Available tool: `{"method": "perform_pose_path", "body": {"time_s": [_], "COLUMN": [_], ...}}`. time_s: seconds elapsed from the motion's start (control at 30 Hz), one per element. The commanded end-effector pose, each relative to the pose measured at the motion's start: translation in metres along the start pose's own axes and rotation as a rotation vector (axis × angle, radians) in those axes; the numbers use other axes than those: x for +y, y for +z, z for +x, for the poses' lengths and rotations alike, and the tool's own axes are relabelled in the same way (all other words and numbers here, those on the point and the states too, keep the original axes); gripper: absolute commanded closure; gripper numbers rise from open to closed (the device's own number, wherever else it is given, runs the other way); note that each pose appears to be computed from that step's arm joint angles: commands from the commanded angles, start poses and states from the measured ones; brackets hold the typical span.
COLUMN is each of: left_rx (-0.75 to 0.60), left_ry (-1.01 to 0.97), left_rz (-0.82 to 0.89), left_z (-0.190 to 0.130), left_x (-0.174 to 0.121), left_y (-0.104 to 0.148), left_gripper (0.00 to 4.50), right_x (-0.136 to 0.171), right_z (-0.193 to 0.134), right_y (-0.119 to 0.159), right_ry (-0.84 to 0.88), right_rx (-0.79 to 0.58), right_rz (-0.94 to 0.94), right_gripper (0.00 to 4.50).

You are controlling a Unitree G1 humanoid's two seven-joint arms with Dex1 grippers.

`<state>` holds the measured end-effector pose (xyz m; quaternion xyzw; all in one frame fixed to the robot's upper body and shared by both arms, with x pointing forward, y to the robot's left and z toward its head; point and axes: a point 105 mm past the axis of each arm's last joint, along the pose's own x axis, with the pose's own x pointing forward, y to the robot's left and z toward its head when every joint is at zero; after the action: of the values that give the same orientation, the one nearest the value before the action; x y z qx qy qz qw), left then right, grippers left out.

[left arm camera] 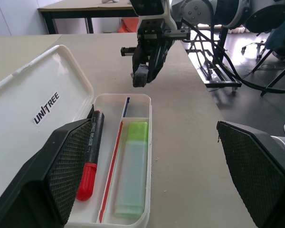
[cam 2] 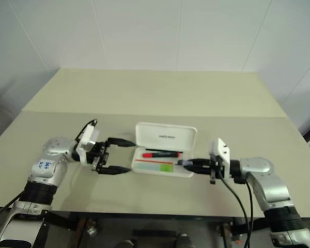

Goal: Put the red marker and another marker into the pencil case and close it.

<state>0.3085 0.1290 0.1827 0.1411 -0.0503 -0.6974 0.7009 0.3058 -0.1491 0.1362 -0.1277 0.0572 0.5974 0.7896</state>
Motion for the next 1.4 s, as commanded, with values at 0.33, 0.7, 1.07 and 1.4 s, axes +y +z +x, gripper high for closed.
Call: {"method": "perform_pose_path", "body": {"time_s": [0.33, 0.7, 1.07, 1.4], "left_rx": [0.003, 0.007, -0.048, -0.077], "left_ry": [0.034, 0.041, 0.087, 0.122], "left_rz": [0.042, 0.051, 0.039, -0.014], "left_z": [-0.008, -0.011, -0.015, -0.023], "left_x": [-0.001, 0.001, 0.01, 0.013], "left_y": [0.012, 0.012, 0.023, 0.019], "left_gripper": [0.0, 0.0, 0.0, 0.0], "right_x": [-0.011, -0.016, -0.007, -0.003], "right_z": [0.01, 0.006, -0.022, -0.051], "right_y": [-0.011, 0.004, 0.044, 0.06], "right_ry": [0.015, 0.009, -0.083, -0.217], "right_rx": [0.036, -0.002, -0.189, -0.24], "right_rz": [-0.037, -0.09, -0.087, -0.107], "right_gripper": [4.16, 0.71, 0.02, 0.02]}}
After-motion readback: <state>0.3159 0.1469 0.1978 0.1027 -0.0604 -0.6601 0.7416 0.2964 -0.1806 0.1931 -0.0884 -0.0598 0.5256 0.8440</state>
